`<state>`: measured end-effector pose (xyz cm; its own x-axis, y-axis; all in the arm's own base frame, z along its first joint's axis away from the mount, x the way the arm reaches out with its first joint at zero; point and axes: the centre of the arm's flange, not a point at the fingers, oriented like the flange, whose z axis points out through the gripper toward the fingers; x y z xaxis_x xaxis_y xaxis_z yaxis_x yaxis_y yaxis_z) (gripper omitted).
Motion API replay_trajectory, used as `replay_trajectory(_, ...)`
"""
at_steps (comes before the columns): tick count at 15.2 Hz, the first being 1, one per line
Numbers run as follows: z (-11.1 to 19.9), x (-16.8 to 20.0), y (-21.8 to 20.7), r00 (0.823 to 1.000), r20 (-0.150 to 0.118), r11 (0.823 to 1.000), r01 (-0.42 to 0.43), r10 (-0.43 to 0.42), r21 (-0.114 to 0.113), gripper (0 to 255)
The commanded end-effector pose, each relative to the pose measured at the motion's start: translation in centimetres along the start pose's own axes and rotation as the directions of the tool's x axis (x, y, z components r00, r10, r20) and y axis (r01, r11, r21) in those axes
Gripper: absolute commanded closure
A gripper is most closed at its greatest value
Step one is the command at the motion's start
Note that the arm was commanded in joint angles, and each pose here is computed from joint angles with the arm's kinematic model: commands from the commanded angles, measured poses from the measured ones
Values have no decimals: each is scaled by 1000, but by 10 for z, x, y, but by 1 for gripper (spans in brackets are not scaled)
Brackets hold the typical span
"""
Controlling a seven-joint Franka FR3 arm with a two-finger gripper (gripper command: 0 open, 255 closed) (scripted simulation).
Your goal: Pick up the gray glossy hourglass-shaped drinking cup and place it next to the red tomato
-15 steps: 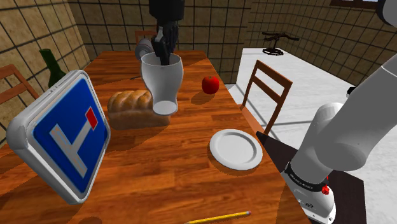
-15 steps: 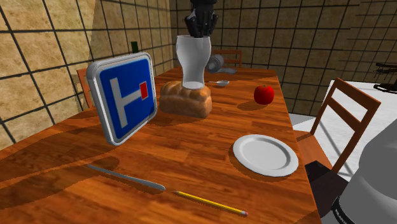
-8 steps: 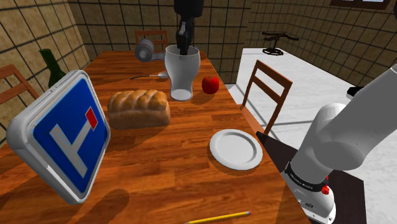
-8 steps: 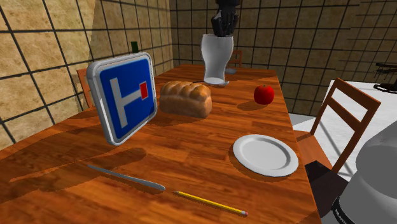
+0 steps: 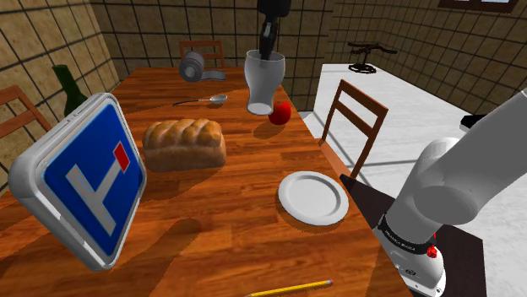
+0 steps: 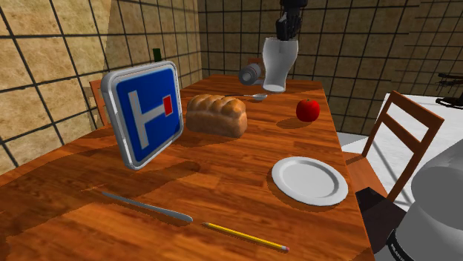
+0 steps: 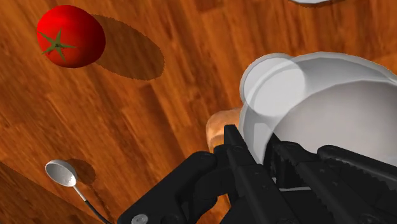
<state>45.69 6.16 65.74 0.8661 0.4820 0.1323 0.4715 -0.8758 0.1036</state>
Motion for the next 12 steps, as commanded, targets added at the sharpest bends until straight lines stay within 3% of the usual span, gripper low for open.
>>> replay_trajectory(1,0,-11,26,1000,-1,1000,2,-2,0,255)
replay_trajectory(6,3,-35,92,1000,-1,1000,2,-2,0,255)
replay_trajectory(12,35,-39,88,1000,-1,1000,2,-2,0,255)
